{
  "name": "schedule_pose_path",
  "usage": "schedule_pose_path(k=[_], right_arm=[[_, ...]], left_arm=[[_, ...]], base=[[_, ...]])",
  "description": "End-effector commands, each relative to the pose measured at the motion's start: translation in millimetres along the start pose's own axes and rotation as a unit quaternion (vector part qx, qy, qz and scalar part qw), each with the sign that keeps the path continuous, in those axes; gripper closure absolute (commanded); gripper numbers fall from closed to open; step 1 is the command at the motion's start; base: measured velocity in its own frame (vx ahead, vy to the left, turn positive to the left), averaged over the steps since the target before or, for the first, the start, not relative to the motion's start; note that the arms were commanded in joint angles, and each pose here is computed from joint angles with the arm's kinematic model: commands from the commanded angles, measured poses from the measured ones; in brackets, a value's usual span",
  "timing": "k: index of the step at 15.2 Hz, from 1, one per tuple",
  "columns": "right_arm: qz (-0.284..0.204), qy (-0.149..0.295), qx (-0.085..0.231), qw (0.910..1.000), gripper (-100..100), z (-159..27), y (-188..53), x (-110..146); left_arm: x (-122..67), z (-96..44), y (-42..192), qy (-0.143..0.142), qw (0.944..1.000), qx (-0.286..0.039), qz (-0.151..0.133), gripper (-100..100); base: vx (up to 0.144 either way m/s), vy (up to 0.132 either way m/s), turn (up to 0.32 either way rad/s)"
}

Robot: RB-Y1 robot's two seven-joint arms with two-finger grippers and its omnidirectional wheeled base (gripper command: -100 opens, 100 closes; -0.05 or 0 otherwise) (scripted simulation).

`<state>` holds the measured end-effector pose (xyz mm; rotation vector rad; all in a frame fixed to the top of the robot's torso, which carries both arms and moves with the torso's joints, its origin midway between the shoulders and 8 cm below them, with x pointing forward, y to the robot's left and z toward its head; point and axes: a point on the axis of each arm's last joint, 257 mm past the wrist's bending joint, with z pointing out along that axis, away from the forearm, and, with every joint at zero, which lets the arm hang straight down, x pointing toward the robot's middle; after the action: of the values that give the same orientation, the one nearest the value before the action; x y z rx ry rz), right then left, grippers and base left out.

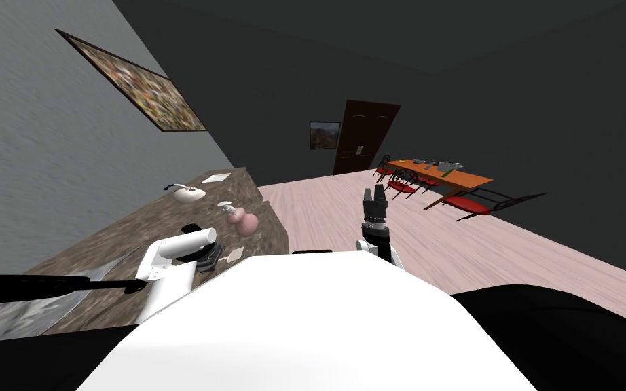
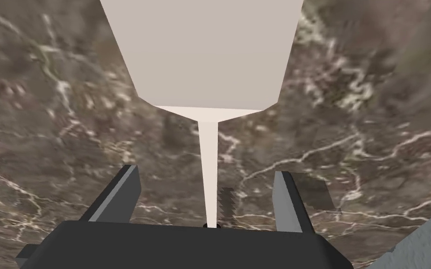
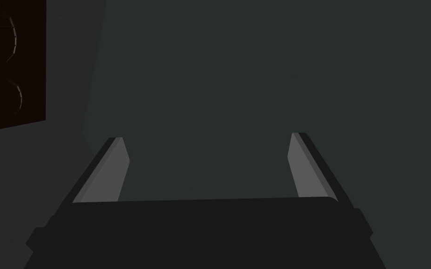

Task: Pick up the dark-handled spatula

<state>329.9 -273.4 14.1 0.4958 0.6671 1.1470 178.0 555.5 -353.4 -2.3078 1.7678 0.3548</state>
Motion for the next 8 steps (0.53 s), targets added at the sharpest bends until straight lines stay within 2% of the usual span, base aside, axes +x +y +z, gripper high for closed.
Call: schedule_pose_path(k=[1, 4, 8], right_arm=[[0.000, 0.000, 0.000, 1.0000, 0, 0.0, 0.0, 0.0], [0.000, 0.000, 0.000, 1.0000, 0, 0.0, 0.0, 0.0], [0.000, 0.000, 0.000, 1.0000, 0, 0.0, 0.0, 0.0]], left_arm=[[0.0, 0.0, 0.0, 0.000, 1.0000, 0.000, 0.000, 100], [-0.1, 0.0, 0.2, 0.000, 1.0000, 0.000, 0.000, 100], [-4.5, -18.6, 3.7, 0.000, 1.0000, -0.001, 0.000, 100]], base=[[0.000, 0.000, 0.000], [0.000, 0.000, 0.000], [0.022, -0.015, -0.001]])
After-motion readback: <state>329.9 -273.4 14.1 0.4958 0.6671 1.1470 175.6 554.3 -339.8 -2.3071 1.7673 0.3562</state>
